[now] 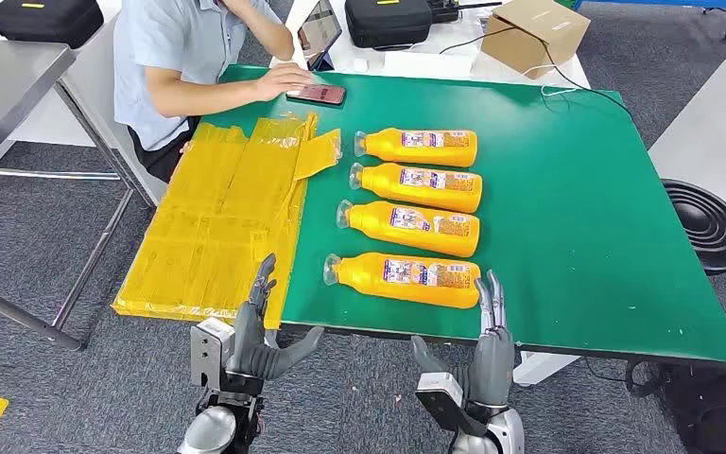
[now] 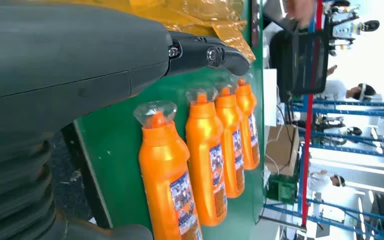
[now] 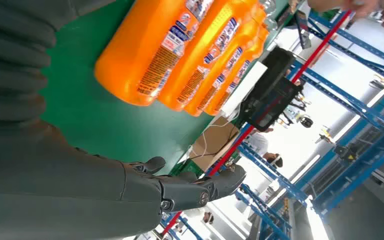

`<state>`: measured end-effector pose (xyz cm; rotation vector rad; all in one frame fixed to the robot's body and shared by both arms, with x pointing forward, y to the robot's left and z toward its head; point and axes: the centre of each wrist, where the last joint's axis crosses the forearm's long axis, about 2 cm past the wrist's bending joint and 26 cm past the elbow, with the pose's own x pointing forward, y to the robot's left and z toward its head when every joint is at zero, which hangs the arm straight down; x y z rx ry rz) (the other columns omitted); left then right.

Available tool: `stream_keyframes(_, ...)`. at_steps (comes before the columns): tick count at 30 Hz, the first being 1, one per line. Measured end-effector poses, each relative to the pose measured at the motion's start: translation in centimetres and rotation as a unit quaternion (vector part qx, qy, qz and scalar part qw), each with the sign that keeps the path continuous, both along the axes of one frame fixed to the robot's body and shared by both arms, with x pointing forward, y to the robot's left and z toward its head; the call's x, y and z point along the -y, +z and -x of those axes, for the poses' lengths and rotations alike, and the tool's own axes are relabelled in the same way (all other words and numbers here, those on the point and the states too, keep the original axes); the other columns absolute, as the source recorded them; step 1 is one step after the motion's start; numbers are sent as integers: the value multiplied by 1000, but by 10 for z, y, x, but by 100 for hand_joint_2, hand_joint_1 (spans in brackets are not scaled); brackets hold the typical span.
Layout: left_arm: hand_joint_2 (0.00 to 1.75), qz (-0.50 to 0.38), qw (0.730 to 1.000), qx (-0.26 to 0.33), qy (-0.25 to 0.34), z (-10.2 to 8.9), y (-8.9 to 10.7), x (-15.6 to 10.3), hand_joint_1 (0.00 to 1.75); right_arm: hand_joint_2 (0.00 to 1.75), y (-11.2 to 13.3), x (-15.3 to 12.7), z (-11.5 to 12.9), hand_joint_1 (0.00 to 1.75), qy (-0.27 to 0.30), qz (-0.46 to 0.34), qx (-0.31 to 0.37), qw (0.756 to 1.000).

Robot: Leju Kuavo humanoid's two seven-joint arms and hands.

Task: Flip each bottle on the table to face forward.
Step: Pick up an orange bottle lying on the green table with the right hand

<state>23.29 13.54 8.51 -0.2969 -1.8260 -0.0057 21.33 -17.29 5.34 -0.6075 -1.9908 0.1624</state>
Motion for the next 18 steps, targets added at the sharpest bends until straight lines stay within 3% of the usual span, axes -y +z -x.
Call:
stream_keyframes(10, 175, 5, 1000, -1, 1, -1, -1, 1, 0, 175, -4, -3, 1, 0, -9, -35, -12, 999)
stream_keyframes(18, 175, 4, 1000, 1, -9, -4, 0, 5, 0, 175, -6, -3, 1, 0, 10, 22, -17, 1000)
